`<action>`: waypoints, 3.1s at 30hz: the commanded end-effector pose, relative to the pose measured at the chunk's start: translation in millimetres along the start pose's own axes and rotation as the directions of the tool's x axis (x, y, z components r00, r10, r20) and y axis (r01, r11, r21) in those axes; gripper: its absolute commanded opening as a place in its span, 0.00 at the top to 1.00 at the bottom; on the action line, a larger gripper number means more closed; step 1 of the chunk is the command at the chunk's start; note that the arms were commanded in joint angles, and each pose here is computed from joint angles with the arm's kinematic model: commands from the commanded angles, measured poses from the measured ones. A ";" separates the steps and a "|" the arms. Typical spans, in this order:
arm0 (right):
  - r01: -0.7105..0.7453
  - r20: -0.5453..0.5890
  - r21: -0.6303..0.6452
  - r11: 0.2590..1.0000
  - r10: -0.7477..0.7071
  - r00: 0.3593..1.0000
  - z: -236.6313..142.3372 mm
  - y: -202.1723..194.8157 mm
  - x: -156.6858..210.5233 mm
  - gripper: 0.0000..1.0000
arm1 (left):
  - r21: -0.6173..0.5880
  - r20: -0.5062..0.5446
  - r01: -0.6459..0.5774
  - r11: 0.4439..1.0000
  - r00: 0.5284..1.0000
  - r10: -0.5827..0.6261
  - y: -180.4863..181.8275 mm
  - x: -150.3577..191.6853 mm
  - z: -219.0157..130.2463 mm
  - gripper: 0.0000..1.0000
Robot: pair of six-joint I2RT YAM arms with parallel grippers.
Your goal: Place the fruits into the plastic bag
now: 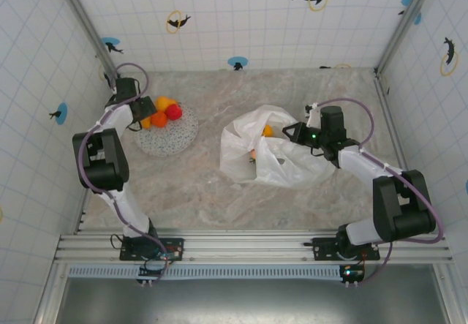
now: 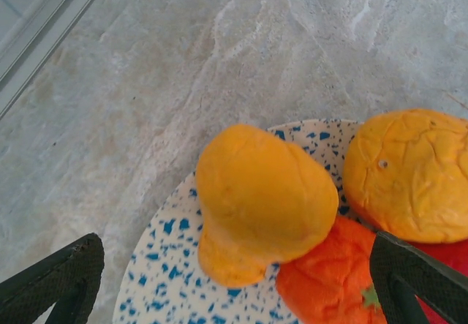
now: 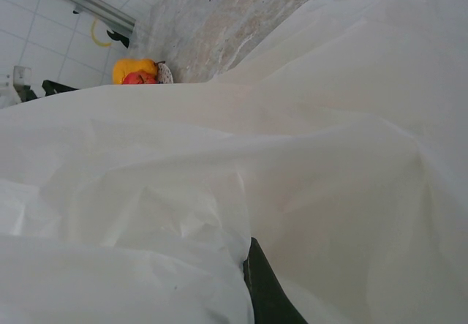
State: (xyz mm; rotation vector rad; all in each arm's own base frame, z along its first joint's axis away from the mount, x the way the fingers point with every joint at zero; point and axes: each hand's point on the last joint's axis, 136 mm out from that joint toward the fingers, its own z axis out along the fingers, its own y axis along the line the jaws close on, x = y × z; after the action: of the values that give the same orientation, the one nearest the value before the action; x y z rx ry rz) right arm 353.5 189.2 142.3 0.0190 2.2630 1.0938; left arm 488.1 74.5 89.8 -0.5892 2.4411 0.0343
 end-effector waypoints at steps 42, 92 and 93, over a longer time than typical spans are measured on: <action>0.001 0.018 -0.004 1.000 0.000 1.000 -2.5 -4.6 0.5 1.00 | -0.016 0.075 0.080 0.997 0.994 -0.079 24.7 -37.8 -31.7 0.36; -0.006 0.022 0.022 1.000 0.006 1.000 7.4 12.1 -12.4 1.00 | 0.887 0.178 -0.373 0.272 0.820 0.544 -242.8 296.1 -261.7 0.41; -0.003 0.020 0.020 1.000 0.003 1.000 7.9 13.3 -11.9 1.00 | 0.883 0.172 -0.373 0.285 0.822 0.544 -245.4 295.5 -256.9 0.41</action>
State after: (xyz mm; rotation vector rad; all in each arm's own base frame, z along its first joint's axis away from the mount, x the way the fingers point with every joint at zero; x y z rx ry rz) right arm 359.2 196.1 133.9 0.0732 2.3025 1.0736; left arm 220.1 -296.4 138.7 0.6611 2.3072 -1.0905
